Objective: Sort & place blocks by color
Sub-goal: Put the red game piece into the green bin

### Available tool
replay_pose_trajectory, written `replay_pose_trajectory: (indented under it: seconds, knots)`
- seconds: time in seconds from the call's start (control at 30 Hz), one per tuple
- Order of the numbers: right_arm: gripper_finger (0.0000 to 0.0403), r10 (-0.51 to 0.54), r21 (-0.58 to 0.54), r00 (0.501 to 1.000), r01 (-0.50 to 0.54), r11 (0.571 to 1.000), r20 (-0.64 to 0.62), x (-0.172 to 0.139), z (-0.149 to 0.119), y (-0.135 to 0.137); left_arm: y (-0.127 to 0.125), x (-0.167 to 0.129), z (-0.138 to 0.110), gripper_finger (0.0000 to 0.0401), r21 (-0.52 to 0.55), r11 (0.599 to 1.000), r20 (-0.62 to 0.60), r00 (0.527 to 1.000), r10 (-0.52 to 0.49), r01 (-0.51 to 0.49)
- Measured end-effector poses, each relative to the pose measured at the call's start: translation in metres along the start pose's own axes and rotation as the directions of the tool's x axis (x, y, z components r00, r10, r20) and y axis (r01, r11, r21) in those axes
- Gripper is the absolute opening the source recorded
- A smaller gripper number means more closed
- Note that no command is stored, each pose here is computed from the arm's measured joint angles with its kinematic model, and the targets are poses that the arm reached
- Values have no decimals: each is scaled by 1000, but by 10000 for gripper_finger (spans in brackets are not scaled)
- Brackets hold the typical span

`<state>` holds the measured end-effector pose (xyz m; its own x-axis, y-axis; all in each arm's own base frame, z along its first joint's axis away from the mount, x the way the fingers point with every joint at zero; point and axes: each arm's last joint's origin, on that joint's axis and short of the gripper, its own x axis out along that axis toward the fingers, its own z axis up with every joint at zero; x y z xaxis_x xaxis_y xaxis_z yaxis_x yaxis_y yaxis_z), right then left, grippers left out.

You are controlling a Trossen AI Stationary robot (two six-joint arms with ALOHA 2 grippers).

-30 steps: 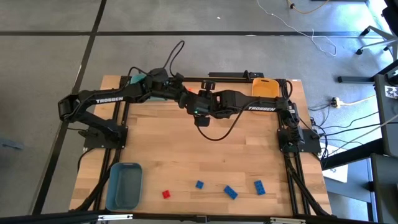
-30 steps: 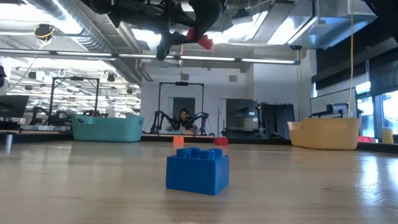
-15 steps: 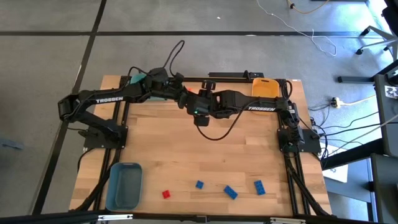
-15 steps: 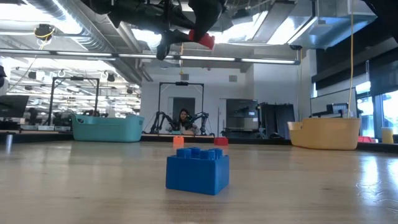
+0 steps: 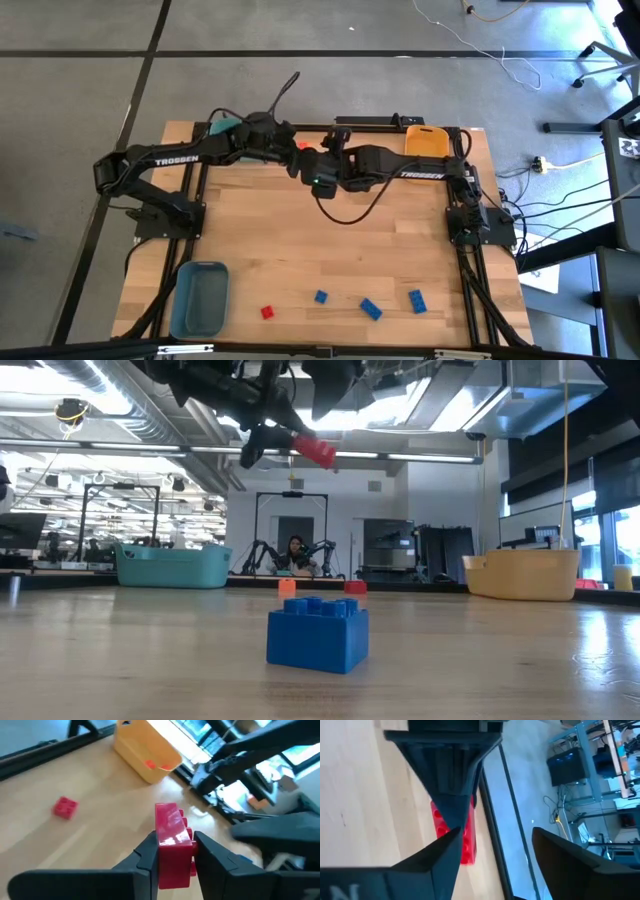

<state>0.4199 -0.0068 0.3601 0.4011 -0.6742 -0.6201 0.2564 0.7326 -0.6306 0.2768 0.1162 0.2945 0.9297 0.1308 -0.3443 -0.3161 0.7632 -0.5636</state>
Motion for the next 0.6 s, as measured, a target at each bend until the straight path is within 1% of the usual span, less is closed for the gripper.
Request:
replay_pose_trajectory:
  seconds: [0.07, 0.13, 0.2, 0.27, 0.4, 0.5, 0.6]
  knots:
    - [231, -24, 7, 1000, 24, 1000, 5, -3, 1, -1, 5, -2, 1, 85, -6, 999, 9, 999, 45, -45]
    - [227, -49, -5, 999, 49, 999, -5, -7, 0, -4, 10, -7, 3, 85, 4, 993, 24, 993, 120, -120]
    - [226, -69, -4, 998, 69, 998, -3, -11, 1, -6, 16, -17, 5, 85, 1, 978, 35, 977, 208, -209]
    - [226, -84, -3, 996, 84, 996, -9, -14, 0, -9, 23, -26, 6, 85, -1, 954, 32, 953, 300, -300]
    - [226, -93, 14, 995, 94, 996, -33, -18, -3, -12, 35, -50, 6, 85, -7, 883, 7, 883, 469, -469]
    - [226, -105, 15, 992, 106, 994, -72, -15, -8, -14, 47, -63, 3, 85, -3, 807, -39, 806, 590, -591]
    - [226, -115, 46, 989, 120, 992, -95, -12, -10, -17, 57, -72, 5, 85, -23, 752, -30, 752, 658, -659]
